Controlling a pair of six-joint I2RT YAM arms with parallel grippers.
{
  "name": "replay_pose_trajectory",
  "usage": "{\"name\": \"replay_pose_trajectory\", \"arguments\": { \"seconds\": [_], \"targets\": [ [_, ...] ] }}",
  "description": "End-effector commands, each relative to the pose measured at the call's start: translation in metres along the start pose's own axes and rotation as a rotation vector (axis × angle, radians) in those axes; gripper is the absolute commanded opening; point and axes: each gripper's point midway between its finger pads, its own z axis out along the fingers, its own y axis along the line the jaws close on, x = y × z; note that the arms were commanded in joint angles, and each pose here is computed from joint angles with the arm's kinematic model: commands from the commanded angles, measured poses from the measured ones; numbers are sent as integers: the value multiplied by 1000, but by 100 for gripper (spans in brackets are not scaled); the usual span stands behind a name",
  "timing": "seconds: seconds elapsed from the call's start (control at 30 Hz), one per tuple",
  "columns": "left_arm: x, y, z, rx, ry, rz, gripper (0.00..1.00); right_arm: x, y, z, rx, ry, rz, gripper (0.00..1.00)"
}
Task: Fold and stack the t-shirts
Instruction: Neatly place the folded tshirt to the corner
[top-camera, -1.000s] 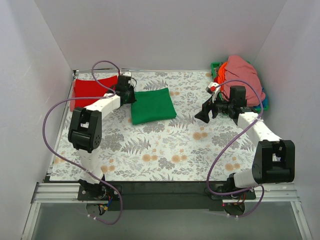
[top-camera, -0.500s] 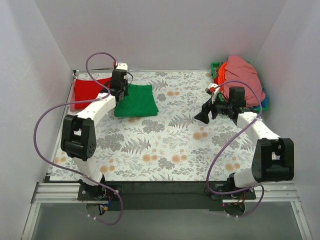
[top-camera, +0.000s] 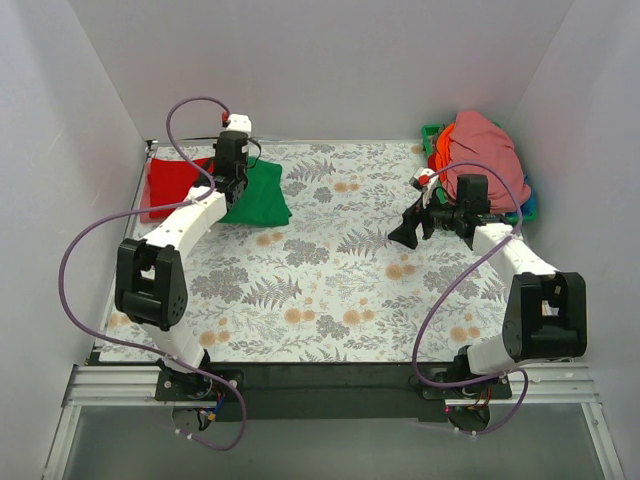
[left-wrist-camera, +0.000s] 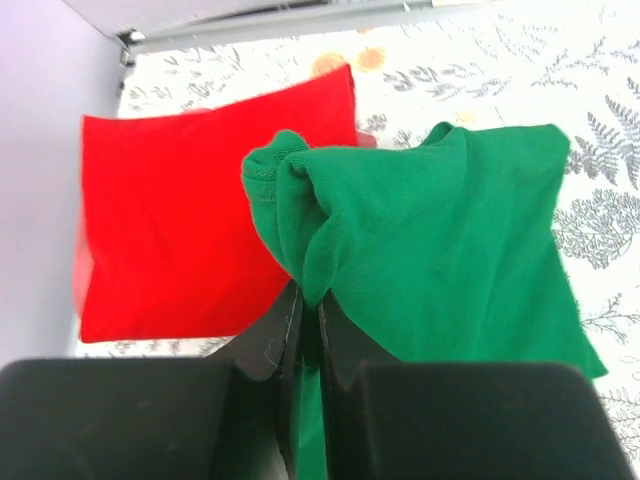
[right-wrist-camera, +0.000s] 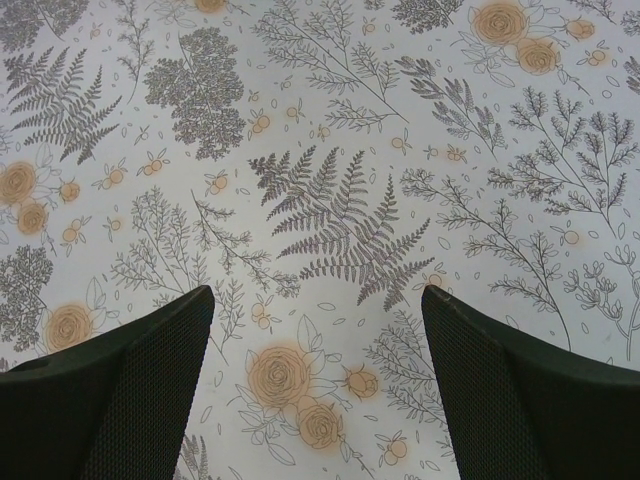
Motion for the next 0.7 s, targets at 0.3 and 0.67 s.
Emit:
{"name": "replay_pose_trajectory", "arguments": {
  "seconds": [0.3,0.67],
  "targets": [
    [-97,38,-53,-79,-268,-5,0,-3,-1,3,-29,-25,-8,90],
    [-123,46,-76,-108,-350,1,0,-2,-1,5,-37,-21,-3,90]
  ]
}}
